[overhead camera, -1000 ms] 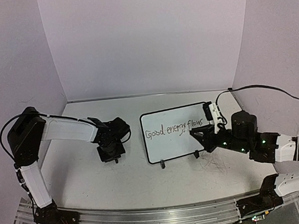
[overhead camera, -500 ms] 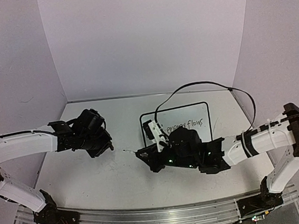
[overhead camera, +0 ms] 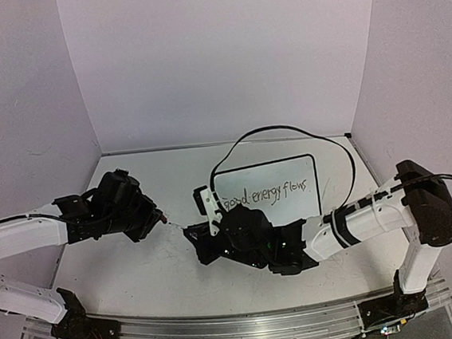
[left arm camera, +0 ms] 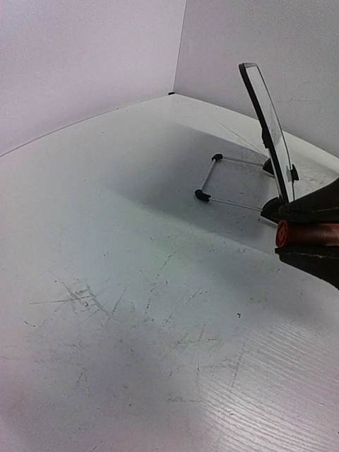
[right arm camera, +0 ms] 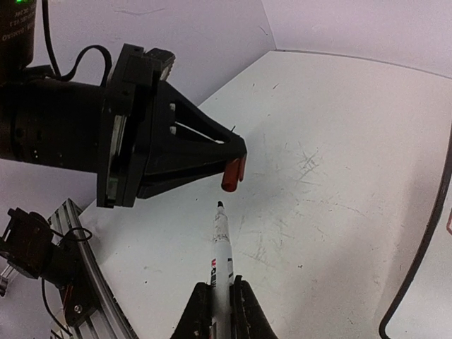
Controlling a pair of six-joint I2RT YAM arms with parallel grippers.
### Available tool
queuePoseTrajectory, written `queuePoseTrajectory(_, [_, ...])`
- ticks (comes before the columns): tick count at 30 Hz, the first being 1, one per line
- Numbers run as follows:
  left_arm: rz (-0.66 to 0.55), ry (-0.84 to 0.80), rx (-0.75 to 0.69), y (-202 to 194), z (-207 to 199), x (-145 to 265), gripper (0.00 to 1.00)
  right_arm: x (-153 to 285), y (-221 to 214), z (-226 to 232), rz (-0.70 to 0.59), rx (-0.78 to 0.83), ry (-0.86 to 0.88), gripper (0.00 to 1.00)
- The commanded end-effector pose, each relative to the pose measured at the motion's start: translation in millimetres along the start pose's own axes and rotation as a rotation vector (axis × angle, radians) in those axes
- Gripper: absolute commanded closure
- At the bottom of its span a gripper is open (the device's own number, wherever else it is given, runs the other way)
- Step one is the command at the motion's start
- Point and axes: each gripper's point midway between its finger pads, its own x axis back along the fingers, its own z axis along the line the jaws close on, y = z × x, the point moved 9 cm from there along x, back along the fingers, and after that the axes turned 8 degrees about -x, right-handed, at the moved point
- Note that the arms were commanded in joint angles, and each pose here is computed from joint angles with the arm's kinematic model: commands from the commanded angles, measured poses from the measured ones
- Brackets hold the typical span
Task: Write a sentence on the whiteboard
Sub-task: Insert the whiteboard marker without the cap into the pen cap.
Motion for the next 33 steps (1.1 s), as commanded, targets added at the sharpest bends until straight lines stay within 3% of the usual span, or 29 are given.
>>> queuePoseTrajectory(1, [-0.020,-0.072,0.049,5,-8,8,1.00,-7,19,10,-0.101,-0.035,-0.024,1.00])
queuePoseTrajectory(33, [0.007,-0.104,0.052,1,-9,4,1.00,-19,13,13,-0.097,-0.019,-0.043,1.00])
